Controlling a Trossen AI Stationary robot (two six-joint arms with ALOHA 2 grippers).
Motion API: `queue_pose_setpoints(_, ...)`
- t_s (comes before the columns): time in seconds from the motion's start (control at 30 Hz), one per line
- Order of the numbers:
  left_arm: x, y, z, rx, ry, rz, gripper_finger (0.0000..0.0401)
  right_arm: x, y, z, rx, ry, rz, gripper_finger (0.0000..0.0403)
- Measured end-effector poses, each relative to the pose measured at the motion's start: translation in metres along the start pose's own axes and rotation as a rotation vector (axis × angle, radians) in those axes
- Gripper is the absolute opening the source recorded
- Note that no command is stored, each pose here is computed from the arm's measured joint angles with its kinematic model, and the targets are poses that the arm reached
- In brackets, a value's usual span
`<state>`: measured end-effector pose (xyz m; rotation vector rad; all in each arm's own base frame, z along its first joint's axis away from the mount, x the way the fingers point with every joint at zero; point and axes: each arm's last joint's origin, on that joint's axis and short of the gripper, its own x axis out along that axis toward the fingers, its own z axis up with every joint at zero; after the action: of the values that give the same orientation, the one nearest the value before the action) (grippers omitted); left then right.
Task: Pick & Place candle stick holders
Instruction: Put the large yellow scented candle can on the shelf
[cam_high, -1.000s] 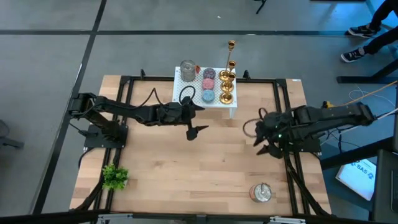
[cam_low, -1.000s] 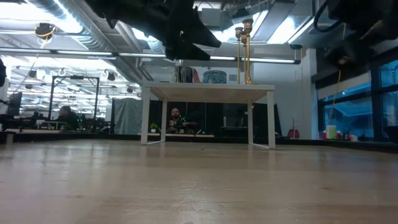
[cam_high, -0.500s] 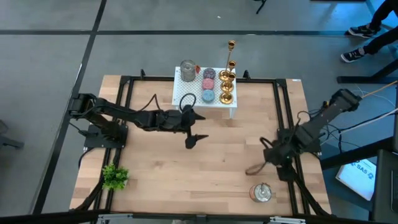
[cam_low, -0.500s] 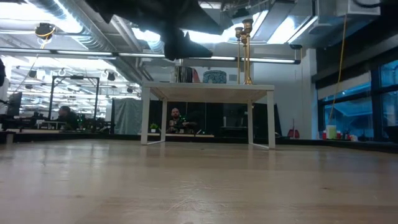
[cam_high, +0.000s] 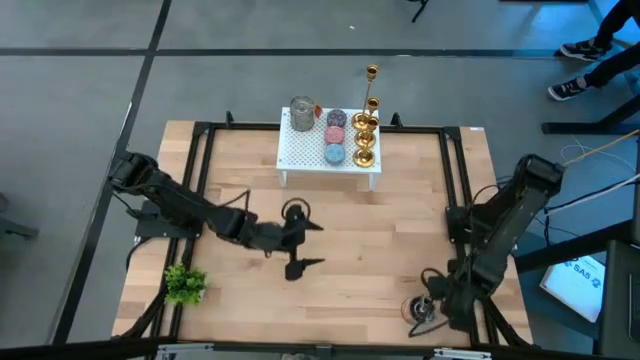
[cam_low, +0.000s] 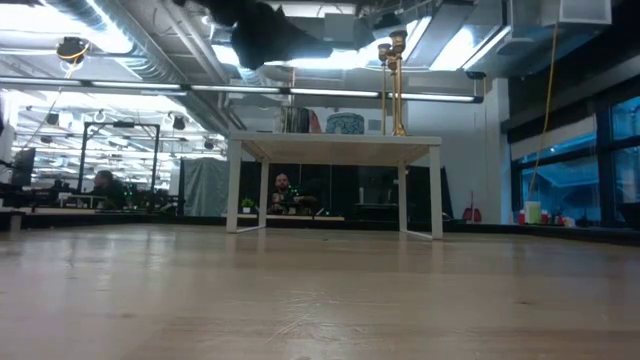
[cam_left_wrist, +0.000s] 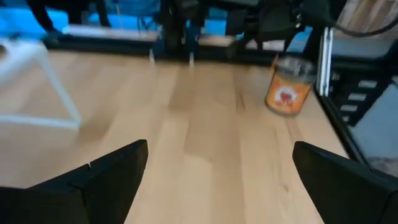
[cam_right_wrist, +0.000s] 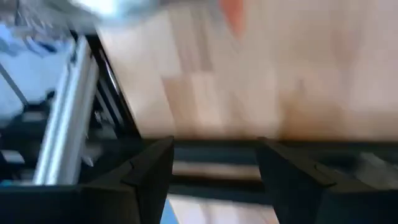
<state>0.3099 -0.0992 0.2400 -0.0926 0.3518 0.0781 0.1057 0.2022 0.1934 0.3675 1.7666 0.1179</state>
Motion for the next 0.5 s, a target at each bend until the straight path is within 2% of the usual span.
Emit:
queue_pose_setpoints(0.23,0.008,-0.015,-0.031,-0.054,0.141,0.037,0.04,0.033,0.013,0.024,0.042,-0.074,-0.019,0.0232)
queue_pose_setpoints(0.5,0.015,-0.018,-0.058,-0.171,0.356,-0.042,0.04,0.042,0.014,0.066,0.087,-0.168,0.071,0.0232)
